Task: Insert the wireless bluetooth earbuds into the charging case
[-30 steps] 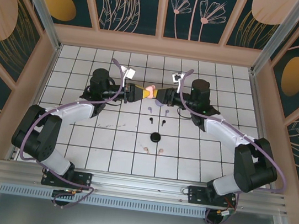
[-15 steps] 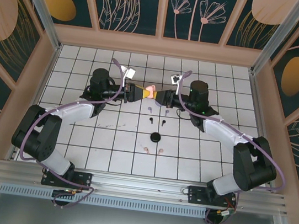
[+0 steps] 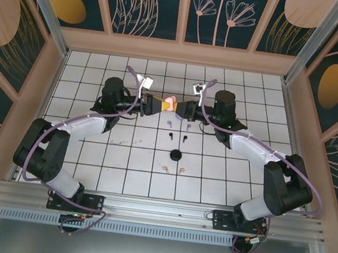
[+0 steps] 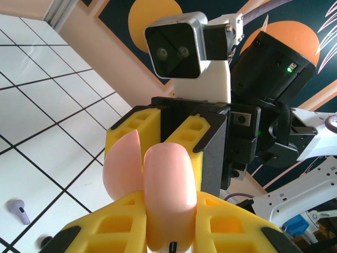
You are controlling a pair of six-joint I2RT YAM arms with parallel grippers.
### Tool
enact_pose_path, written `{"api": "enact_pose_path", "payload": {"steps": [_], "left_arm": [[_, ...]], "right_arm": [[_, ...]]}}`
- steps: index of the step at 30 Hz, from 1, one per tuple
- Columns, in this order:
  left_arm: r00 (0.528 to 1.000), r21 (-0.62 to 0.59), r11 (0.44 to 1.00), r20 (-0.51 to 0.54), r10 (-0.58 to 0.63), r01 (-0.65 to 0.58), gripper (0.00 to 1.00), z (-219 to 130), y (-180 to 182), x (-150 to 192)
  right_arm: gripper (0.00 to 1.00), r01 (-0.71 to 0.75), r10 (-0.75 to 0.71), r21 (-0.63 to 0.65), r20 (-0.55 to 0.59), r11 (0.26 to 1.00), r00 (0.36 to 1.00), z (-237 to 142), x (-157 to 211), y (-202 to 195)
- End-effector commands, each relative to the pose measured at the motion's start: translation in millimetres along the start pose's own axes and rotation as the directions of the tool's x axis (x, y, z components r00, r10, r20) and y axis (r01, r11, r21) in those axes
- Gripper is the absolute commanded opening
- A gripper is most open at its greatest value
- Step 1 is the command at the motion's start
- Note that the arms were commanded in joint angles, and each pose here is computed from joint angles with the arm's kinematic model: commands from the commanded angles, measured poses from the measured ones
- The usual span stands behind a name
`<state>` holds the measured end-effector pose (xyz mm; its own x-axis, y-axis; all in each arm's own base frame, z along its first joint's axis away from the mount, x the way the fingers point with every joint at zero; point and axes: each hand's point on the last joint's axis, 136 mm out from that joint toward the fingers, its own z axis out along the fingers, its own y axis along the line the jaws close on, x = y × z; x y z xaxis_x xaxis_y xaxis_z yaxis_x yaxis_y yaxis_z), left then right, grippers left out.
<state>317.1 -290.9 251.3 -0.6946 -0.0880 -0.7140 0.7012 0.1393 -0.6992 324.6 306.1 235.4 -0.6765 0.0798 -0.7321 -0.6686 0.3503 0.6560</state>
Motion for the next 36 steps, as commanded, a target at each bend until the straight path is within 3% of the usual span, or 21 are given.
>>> {"api": "enact_pose_path", "payload": {"steps": [1, 5, 12, 15, 20, 23, 28, 36], "left_arm": [[0.999, 0.036, 0.998, 0.004, 0.051, -0.052, 0.0, 4.9, -11.6, -6.9], [0.999, 0.033, 0.998, 0.005, 0.051, -0.052, 0.0, 5.8, -10.9, -6.4], [0.999, 0.03, 0.998, 0.009, 0.053, -0.053, 0.0, 6.5, -10.2, -7.9], [0.999, 0.007, 0.999, 0.019, 0.048, -0.049, 0.01, 6.3, -6.0, -9.6], [0.996, -0.113, 0.991, 0.049, 0.076, -0.07, 0.51, 1.8, 9.5, -14.0], [0.993, -0.162, 0.981, 0.04, 0.114, -0.106, 0.67, -0.6, 12.6, -17.0], [0.987, -0.212, 0.964, -0.047, 0.155, -0.161, 0.78, -1.4, 18.7, -14.2], [0.948, -0.246, 0.935, -0.256, 0.192, -0.256, 0.79, 2.9, 34.1, -17.0]], "right_arm": [[0.29, 0.036, -0.035, -0.04, 0.022, 0.999, 0.999, 6.4, -15.9, 13.9], [0.24, 0.037, -0.036, -0.044, 0.011, 0.998, 0.999, 9.4, -14.9, 14.8], [0.03, 0.037, -0.037, -0.034, 0.006, 0.999, 0.999, 8.0, -10.5, 13.1], [0.0, 0.038, -0.038, -0.023, 0.008, 0.999, 0.999, 7.4, -12.1, 12.6], [0.0, 0.023, -0.022, 0.075, -0.008, 0.997, 1.0, 6.7, -11.5, -2.8], [0.0, 0.031, -0.023, 0.161, -0.049, 0.986, 0.999, 4.8, -5.9, -19.3], [0.0, 0.092, -0.061, 0.256, -0.127, 0.962, 0.99, -3.3, -2.4, -40.3], [0.0, 0.35, -0.235, 0.366, -0.323, 0.862, 0.917, -11.2, -2.6, -73.0]]}}
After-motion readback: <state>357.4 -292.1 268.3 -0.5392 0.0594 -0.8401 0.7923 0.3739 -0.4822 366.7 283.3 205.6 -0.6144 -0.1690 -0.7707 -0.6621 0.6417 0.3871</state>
